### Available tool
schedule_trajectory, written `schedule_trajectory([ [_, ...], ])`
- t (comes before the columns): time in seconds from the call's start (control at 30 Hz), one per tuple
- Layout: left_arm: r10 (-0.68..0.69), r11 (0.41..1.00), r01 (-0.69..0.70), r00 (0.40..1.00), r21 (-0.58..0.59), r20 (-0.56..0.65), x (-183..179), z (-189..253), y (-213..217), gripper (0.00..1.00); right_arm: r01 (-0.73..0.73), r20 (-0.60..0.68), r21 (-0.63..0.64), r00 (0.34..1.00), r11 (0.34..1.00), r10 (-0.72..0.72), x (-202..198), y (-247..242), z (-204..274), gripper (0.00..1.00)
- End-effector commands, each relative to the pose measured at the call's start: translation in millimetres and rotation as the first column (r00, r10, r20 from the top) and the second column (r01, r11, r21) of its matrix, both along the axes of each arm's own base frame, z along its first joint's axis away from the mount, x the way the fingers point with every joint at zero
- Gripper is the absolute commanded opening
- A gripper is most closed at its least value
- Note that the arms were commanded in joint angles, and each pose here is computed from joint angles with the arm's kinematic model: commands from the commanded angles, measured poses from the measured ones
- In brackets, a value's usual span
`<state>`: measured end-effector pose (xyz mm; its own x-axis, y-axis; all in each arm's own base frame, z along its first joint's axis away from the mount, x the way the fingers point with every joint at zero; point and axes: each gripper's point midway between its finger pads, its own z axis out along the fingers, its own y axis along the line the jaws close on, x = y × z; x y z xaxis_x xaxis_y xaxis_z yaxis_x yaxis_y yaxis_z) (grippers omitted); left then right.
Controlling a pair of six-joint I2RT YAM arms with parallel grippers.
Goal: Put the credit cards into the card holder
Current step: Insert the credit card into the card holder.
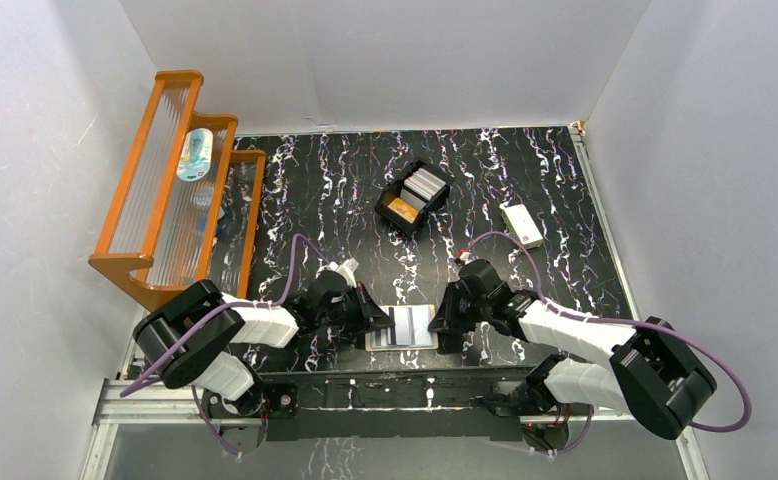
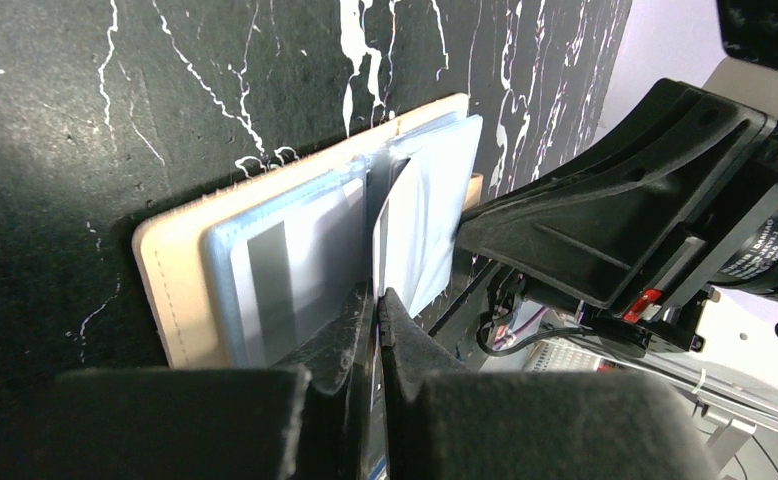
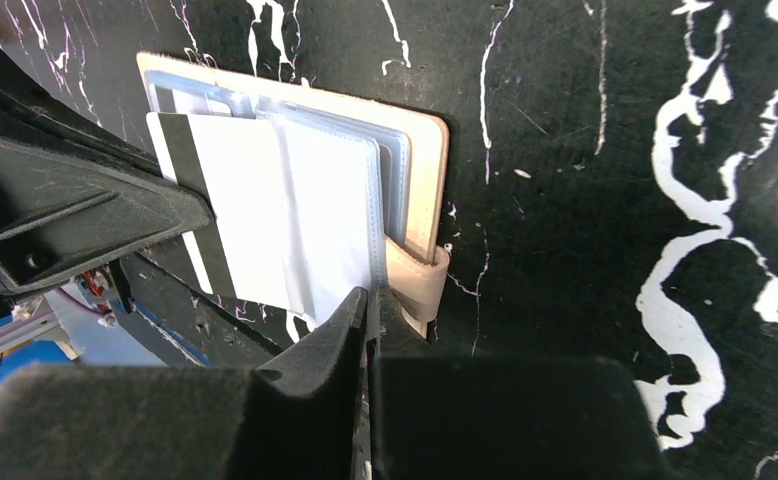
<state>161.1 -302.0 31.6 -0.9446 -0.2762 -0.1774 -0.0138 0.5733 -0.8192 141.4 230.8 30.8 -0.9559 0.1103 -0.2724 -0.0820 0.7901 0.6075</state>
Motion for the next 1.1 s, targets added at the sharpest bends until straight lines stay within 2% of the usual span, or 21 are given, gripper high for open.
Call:
schedule_trajectory([
  [0.0,0.040,0.998,-0.042,0.999,0.037,0.035,4.4,-7.6,2.4,0.00,-0.020,-0.044,0.003,0.999,1.000,0.020,-13.8,3.9,-11.5,0.11],
  [0.33,-0.031,0.998,0.027,0.997,0.054,0.070,1.0,-8.8,-13.1,0.00,-0.016,-0.034,-0.020,0.999,1.000,0.016,-14.5,4.4,-12.2,0.11],
  [0.37,-0.040,0.996,0.034,0.997,0.084,0.068,0.9,-9.8,-10.9,0.03,-0.015,-0.023,-0.029,1.000,0.999,0.015,-12.5,3.6,-10.0,0.11],
  [0.47,-0.048,0.989,0.034,0.994,0.142,0.100,6.5,0.5,-6.9,0.21,-0.008,0.009,-0.067,1.000,0.998,0.008,-6.1,-1.1,-1.8,0.12],
  [0.67,-0.004,0.983,-0.018,0.993,0.181,0.121,11.2,8.9,4.7,0.37,0.010,0.081,-0.097,0.997,0.995,-0.002,6.4,-5.7,15.3,0.14],
  [0.83,-0.016,0.983,-0.005,0.993,0.181,0.114,11.3,7.6,1.4,0.38,0.020,0.099,-0.103,0.995,0.994,-0.009,11.3,-5.5,15.6,0.15],
  [1.07,-0.054,0.986,0.038,0.994,0.159,0.097,10.4,3.2,-11.3,0.38,-0.003,0.051,-0.050,0.999,0.999,0.005,5.1,5.9,5.8,0.19],
])
